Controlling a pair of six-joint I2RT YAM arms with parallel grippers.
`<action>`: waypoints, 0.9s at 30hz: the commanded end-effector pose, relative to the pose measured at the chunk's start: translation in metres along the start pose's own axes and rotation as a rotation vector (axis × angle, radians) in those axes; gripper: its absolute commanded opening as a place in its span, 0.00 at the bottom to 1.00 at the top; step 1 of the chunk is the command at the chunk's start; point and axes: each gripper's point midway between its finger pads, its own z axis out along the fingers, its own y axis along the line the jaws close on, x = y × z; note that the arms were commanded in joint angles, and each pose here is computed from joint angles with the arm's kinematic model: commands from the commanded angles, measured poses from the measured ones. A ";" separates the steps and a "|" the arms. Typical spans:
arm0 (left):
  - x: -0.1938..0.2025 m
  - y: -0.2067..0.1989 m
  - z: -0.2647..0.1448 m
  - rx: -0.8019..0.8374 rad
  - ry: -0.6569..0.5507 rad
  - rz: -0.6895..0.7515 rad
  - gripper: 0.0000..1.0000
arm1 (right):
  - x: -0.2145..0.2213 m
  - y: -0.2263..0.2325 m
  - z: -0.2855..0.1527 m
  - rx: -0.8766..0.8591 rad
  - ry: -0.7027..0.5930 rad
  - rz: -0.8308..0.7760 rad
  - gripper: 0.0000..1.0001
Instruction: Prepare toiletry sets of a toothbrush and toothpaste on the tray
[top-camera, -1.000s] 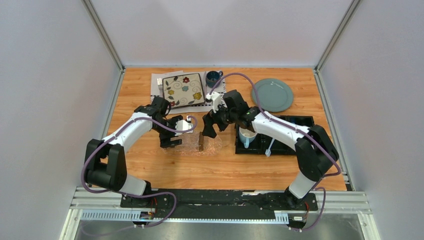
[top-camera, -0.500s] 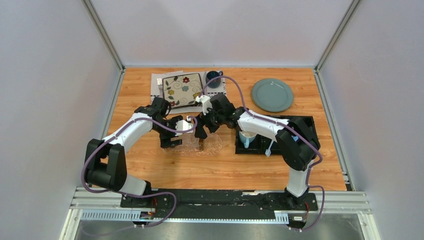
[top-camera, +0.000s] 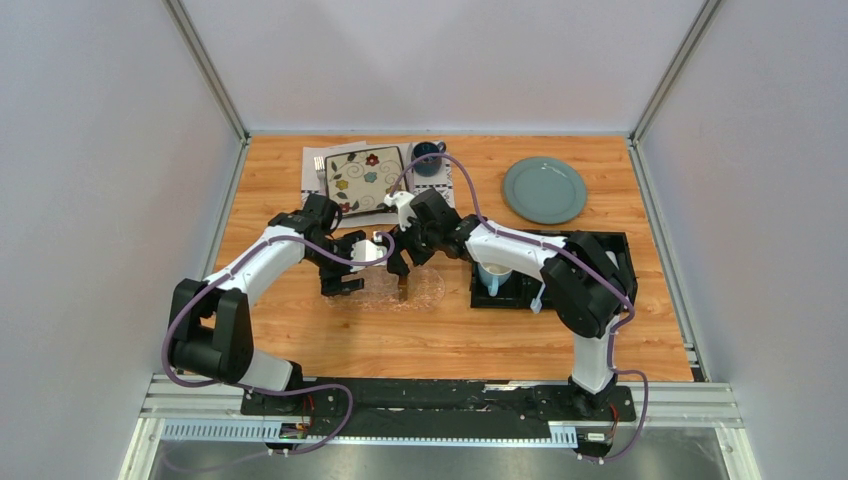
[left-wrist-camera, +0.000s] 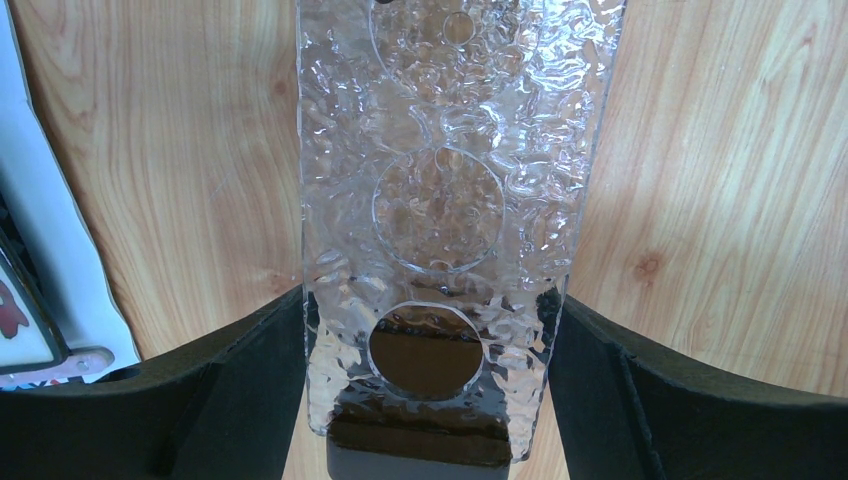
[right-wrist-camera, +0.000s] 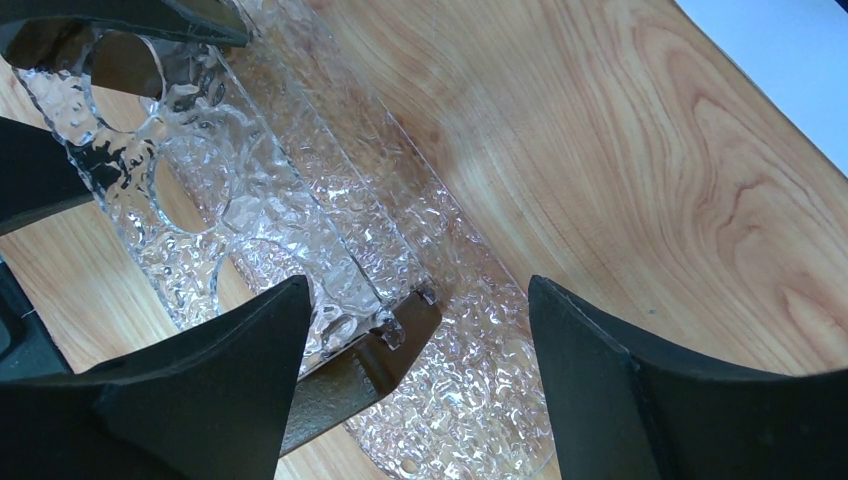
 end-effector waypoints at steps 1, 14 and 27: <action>-0.017 0.007 -0.011 -0.037 -0.054 0.035 0.88 | -0.010 -0.008 0.002 0.056 -0.023 -0.015 0.81; -0.024 0.013 -0.019 -0.058 -0.068 0.025 0.88 | -0.003 -0.008 0.007 0.094 0.005 -0.047 0.72; -0.024 0.010 -0.025 -0.042 -0.052 0.029 0.88 | -0.003 -0.007 0.005 0.101 0.010 -0.060 0.70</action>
